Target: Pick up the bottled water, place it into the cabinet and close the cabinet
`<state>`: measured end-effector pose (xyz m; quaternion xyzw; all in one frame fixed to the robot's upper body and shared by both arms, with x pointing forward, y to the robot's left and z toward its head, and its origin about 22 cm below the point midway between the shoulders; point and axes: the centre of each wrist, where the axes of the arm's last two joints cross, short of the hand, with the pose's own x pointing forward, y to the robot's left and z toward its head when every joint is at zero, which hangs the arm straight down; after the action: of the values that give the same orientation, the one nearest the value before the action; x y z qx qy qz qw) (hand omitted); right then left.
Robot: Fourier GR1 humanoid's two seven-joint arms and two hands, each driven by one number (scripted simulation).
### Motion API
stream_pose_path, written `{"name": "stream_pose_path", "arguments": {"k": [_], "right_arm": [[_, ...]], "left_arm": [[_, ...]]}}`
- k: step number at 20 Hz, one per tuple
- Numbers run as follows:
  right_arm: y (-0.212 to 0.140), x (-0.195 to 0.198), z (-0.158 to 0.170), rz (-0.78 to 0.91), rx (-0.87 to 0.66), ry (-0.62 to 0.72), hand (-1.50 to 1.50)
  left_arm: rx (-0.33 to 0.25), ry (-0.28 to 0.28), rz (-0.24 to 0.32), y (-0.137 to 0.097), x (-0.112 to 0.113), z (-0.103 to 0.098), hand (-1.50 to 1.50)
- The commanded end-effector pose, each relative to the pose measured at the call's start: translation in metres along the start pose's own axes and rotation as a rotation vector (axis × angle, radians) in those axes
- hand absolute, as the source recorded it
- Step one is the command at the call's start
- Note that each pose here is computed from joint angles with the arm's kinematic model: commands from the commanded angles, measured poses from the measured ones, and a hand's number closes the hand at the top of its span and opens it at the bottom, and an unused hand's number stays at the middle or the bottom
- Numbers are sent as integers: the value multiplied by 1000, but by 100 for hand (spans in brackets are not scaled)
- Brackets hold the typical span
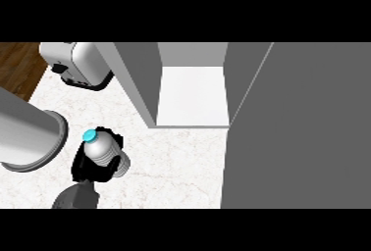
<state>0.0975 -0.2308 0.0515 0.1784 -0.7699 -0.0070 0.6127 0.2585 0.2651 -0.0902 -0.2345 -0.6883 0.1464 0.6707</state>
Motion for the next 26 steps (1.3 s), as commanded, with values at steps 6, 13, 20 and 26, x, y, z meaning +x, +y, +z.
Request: {"name": "stream_pose_path", "arguments": {"k": [6,13,20,26], "right_arm": [[23,-2,-20,-15,17,-6,-150],[29,-7,-15,-26,21,-16,-150],[9,-16,-14,-32,9,-4,-150],[21,-16,-15,-39,26,11,-150]], "left_arm": [[-65,-53,-71,-89,30,-46,150],[-66,-69,-179,-141,30,-82,150],[-78,-111,-273,-190,31,-94,150],[-32,-148,-379,-201,53,-115,150]]}}
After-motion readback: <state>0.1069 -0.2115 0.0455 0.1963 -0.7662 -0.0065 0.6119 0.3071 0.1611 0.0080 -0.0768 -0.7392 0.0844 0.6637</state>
